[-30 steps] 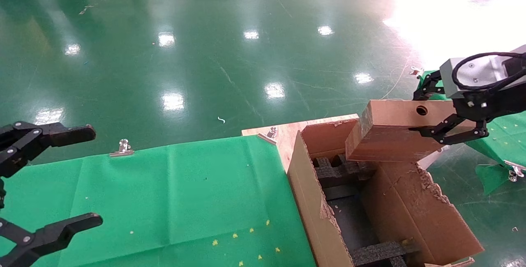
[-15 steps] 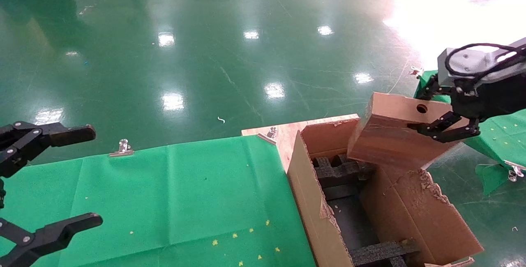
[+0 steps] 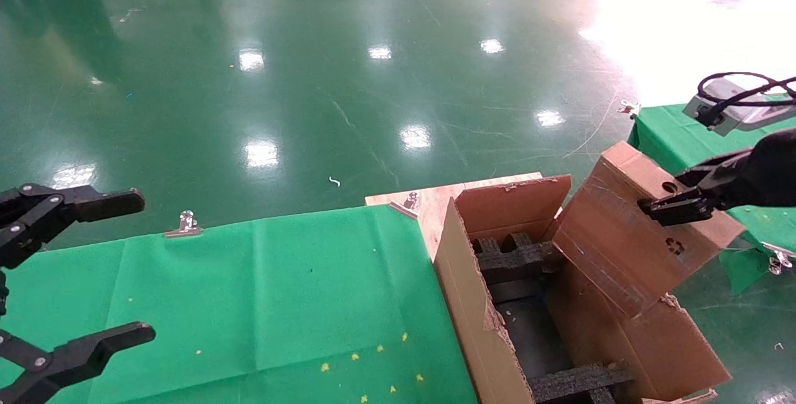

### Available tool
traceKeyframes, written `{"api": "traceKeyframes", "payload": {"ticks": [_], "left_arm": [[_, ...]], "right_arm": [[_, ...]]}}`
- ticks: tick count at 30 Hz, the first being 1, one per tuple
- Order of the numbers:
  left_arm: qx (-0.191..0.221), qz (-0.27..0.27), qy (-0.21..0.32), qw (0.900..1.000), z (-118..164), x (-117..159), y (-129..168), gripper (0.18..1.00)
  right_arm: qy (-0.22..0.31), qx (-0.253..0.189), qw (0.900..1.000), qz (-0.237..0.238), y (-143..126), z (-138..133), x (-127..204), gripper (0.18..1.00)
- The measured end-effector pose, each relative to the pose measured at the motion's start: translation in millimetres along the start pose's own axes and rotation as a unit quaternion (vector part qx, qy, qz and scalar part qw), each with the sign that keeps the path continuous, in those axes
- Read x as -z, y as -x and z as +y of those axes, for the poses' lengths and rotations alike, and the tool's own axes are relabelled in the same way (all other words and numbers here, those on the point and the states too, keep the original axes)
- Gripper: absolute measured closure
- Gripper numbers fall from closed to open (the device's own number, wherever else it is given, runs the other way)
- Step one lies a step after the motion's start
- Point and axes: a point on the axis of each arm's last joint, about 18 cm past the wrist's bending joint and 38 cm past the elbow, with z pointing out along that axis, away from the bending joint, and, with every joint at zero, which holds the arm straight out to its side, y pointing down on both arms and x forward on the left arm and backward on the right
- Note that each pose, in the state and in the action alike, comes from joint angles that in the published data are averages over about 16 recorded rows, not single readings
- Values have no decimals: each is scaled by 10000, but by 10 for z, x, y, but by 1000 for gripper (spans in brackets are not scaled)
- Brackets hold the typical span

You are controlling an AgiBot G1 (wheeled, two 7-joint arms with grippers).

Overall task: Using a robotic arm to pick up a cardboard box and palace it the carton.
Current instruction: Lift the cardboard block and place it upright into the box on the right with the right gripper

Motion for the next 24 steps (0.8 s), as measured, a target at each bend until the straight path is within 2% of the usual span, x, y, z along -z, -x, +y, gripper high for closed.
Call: {"api": "traceKeyframes", "payload": {"ticks": [5,11,18,24], "left_arm": [[0,0,0,10000,0,0,0,184],[0,0,0,10000,0,0,0,184],[0,0,0,10000,0,0,0,184],[0,0,0,10000,0,0,0,184]], "right_arm": [[74,-747,9970,203,40,100,-63,771],[170,-1363,9900,332,58,193,-146,772],[324,-1855,9816,320,93,291,-251,774],[510,-2040,9775,189,172,372,-357,775]]}}
